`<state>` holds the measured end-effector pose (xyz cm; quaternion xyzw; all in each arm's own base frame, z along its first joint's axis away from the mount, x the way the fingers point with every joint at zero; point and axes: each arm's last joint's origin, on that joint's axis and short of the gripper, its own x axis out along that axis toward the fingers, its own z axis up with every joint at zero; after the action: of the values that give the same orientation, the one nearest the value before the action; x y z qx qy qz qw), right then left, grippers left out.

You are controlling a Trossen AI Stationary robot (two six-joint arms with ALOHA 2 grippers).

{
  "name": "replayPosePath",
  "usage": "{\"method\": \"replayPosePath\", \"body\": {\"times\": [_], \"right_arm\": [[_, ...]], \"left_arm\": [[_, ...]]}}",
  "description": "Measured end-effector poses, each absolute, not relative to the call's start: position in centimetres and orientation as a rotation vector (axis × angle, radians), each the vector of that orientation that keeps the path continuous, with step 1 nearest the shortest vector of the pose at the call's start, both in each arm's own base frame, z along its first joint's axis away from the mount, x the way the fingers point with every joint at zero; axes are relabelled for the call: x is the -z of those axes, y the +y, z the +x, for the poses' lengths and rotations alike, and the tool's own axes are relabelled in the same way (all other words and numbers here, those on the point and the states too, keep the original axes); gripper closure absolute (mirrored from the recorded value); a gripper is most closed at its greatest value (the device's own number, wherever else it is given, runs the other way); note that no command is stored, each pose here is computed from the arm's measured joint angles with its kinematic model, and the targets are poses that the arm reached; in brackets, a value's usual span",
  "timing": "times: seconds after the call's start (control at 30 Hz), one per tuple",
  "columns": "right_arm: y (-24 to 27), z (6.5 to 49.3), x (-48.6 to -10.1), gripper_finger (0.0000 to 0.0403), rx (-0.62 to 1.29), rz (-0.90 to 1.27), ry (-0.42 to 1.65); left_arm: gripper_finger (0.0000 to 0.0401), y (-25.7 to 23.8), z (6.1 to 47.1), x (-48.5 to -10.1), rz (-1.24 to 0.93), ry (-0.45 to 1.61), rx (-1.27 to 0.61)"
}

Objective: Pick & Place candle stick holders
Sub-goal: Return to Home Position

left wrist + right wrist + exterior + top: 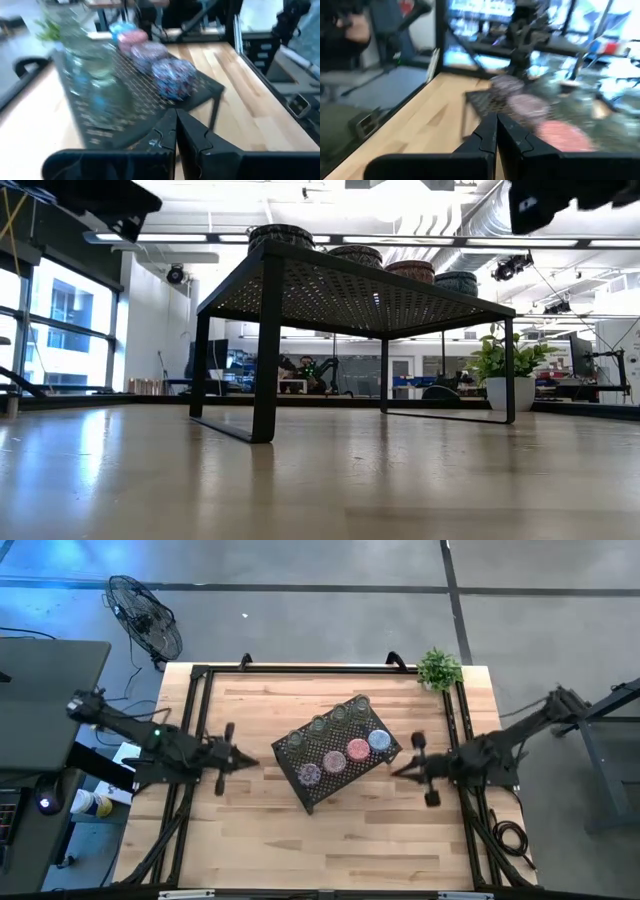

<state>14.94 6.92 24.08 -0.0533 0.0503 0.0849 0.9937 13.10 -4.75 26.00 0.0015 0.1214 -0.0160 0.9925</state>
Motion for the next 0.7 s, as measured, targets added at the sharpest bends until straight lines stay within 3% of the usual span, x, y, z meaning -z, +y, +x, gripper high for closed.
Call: {"method": "replayPosePath", "body": {"times": [0.27,0.7], "right_arm": [[1.5,11.5,-23.5,0.0403,-0.024,-0.104,-0.064],[-1.6,9.2,-20.1,0.0403,0.101,-0.081,-0.186]], "left_arm": [[0.0401,-1.2,11.2,-25.9,0.047,0.129,-0.002],[0.0401,1.3,9.7,-21.3,0.045,0.028,-0.062]]}}
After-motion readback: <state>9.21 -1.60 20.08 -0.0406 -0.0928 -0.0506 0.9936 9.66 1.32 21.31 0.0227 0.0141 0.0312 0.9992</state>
